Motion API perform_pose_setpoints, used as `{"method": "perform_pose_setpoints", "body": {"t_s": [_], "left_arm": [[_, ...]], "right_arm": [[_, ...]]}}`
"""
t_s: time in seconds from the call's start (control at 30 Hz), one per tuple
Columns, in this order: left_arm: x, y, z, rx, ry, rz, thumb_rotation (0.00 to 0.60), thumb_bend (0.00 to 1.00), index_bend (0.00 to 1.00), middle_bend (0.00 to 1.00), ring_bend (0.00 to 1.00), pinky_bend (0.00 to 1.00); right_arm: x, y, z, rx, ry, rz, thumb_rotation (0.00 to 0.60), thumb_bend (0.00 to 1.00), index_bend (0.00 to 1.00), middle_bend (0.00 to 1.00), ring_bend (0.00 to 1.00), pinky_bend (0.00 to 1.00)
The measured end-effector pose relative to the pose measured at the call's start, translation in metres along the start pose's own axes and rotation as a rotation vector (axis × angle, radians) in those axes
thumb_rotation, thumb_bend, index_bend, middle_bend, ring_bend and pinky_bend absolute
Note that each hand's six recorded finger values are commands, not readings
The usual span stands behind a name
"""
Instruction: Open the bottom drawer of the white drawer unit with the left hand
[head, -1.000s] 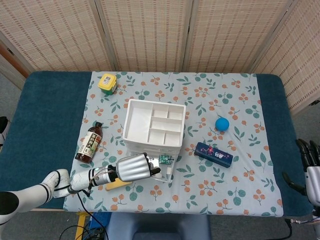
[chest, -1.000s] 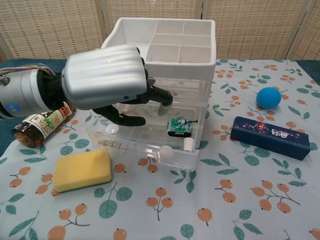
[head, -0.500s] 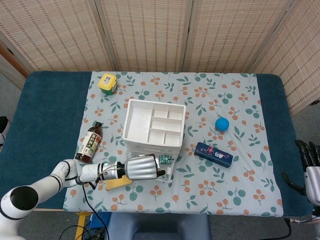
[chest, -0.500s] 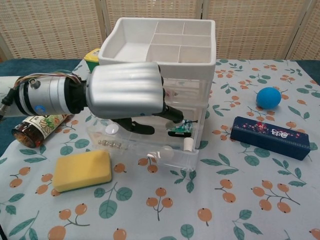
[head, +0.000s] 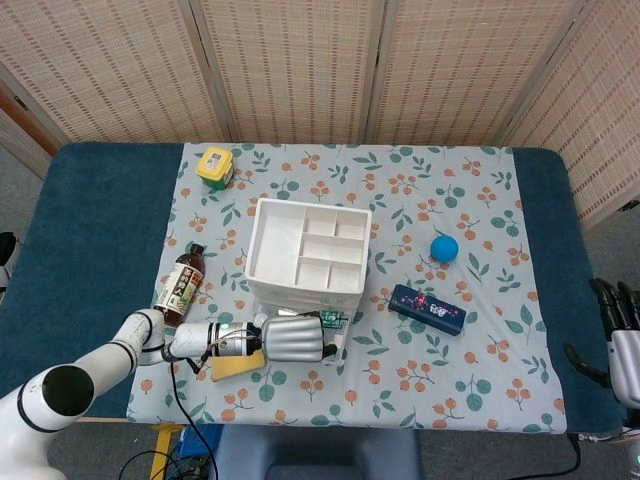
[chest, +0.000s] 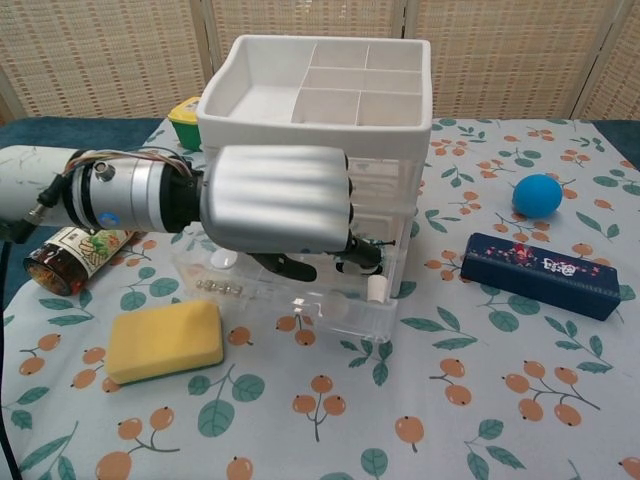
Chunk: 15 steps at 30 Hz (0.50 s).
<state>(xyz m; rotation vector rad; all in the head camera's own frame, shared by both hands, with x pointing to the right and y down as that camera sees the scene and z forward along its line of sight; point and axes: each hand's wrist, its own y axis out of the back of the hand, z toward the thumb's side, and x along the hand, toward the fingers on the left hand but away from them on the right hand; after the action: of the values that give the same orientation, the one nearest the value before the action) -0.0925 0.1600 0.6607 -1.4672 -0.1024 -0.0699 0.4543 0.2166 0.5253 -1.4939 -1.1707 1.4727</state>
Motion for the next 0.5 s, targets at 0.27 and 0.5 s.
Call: {"method": "perform_pose_setpoints", "body": {"t_s": [0.27, 0.5], "left_arm": [[0.0013, -0.004, 0.0028, 0.041, -0.037, -0.035, 0.6, 0.21, 0.5, 0.96, 0.99, 1.0], [0.0025, -0.0024, 0.0072, 0.056, -0.074, -0.045, 0.6, 0.21, 0.5, 0.96, 0.99, 1.0]], "right_arm": [[0.0006, -0.0009, -0.002, -0.002, -0.007, 0.003, 0.6, 0.26, 0.0, 0.08, 0.05, 0.12], [0.0006, -0.0017, -0.0029, -0.006, -0.01, 0.004, 0.6, 0.26, 0.0, 0.08, 0.05, 0.12]]}}
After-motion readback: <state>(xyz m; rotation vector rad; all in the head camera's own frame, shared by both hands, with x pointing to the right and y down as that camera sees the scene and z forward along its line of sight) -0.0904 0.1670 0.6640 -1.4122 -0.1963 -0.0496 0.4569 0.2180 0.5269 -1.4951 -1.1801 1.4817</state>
